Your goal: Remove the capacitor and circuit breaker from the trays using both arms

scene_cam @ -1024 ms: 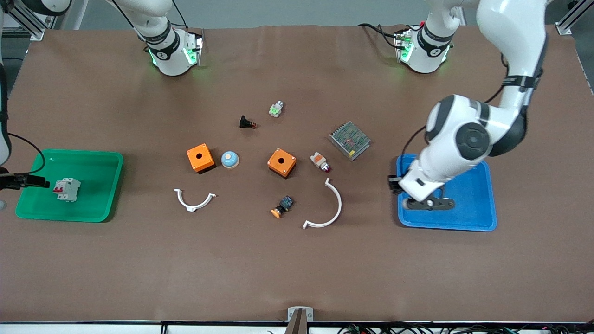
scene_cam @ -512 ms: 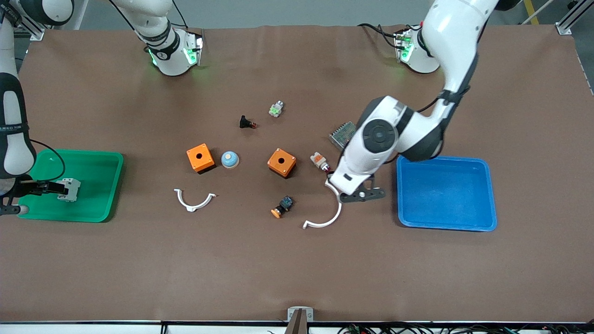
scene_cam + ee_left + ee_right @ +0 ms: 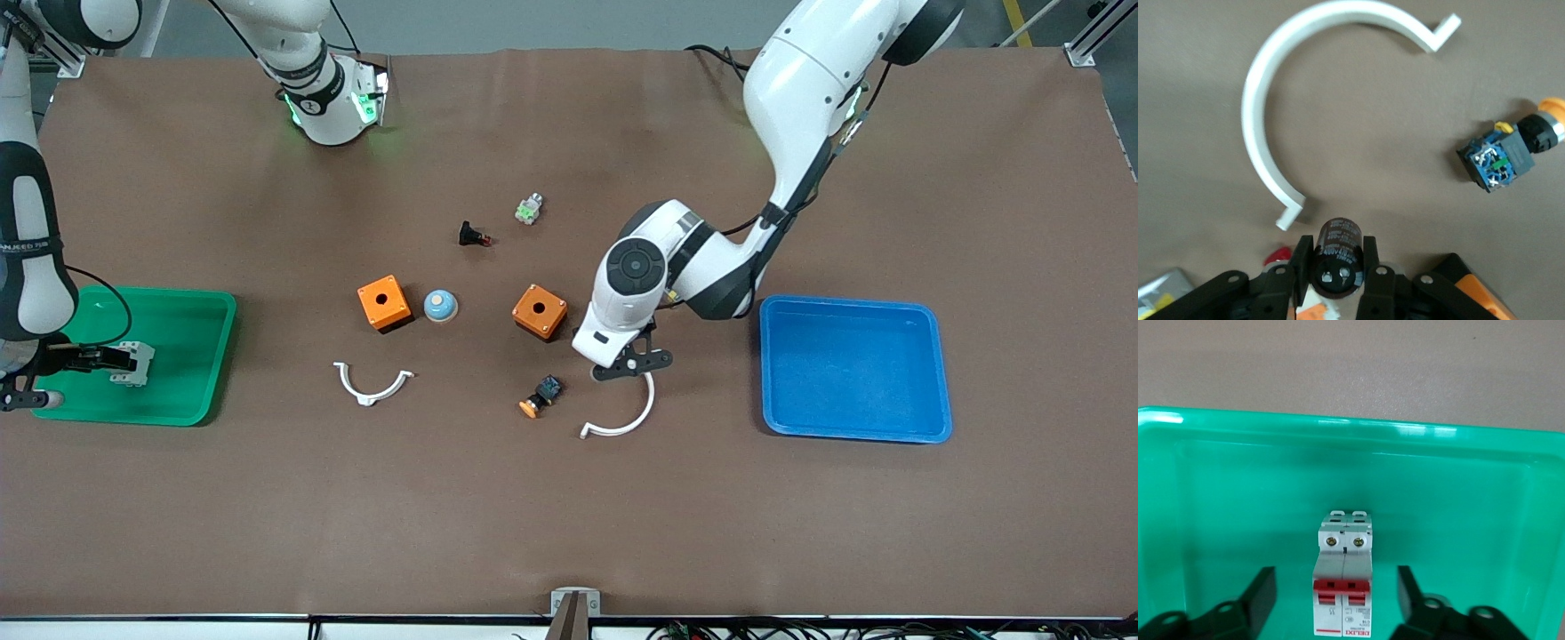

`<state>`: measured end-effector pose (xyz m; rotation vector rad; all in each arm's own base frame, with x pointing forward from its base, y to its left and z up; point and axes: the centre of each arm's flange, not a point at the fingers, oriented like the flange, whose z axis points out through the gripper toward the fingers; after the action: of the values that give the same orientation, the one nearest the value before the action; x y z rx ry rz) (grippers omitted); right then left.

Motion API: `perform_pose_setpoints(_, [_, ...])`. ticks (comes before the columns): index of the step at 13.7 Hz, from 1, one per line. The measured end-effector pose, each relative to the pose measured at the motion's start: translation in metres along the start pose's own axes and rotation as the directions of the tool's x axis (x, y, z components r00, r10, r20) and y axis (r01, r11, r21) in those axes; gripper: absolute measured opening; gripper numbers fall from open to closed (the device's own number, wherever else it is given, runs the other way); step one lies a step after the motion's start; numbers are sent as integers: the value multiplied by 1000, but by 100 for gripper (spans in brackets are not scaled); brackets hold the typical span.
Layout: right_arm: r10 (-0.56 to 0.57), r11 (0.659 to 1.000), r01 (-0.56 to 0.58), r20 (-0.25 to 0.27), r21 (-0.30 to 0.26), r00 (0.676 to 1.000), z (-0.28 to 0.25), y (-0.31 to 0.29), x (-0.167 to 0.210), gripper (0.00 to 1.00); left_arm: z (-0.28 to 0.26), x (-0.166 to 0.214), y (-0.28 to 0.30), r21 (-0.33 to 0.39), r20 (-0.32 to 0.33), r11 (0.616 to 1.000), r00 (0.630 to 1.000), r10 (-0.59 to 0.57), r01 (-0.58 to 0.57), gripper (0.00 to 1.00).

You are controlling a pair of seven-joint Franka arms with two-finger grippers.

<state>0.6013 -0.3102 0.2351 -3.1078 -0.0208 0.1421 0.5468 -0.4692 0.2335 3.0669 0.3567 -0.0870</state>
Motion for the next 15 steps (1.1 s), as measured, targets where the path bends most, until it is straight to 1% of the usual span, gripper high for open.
perform_pose_setpoints(1, [0,1000,0,2,1,1000,1,0,-1,76,9,-4,3,0,0,1000,1000,-7,7,34])
perform_pose_setpoints(2, [1,1000,-1,3,1,1000,1,0,-1,70,17,-7,5,3,0,1000,1000,-10,10,34])
perform_pose_setpoints(3, [1,1000,-1,4,2,1000,2,0,-1,63,22,-7,5,8,-2,1000,1000,-13,13,35])
perform_pose_setpoints(4, [1,1000,-1,5,2,1000,2,0,-1,63,24,-5,4,10,-5,1000,1000,-17,17,37])
perform_pose_setpoints(5, [-2,1000,2,5,3,1000,2,0,-2,56,23,-2,2,11,-8,1000,1000,-21,21,37])
perform_pose_setpoints(6, [-11,1000,11,6,2,1000,2,0,-2,46,22,1,2,9,-14,1000,1000,-24,25,44])
perform_pose_setpoints(7, [-18,1000,18,5,2,1000,2,1,-2,40,18,6,1,5,-22,1000,999,-29,29,52])
perform_pose_setpoints(8, [-21,1000,21,6,3,1000,2,1,-2,40,13,10,2,-3,-31,999,999,-32,32,60])
perform_pose_setpoints(9, [-23,1000,23,6,3,1000,2,1,-2,40,2,15,3,-13,-51,999,998,-33,32,71])
perform_pose_setpoints(10, [-25,1000,25,6,3,1000,2,2,-3,40,-14,23,2,-16,-82,999,996,-30,29,80])
perform_pose_setpoints(11, [-27,1000,27,6,3,1000,3,2,-3,40,-36,35,-4,-11,-119,999,992,-34,33,92])
perform_pose_setpoints(12, [-27,1000,27,7,4,1000,2,1,-3,40,-64,50,-15,-4,-155,999,987,-46,46,99])
perform_pose_setpoints(13, [-28,1000,28,14,9,1000,1,1,-3,40,-95,66,-31,3,-182,998,982,-56,57,100])
perform_pose_setpoints(15, [-34,999,33,36,27,999,-16,-3,-3,40,-153,96,-73,20,-209,998,977,-48,54,100])
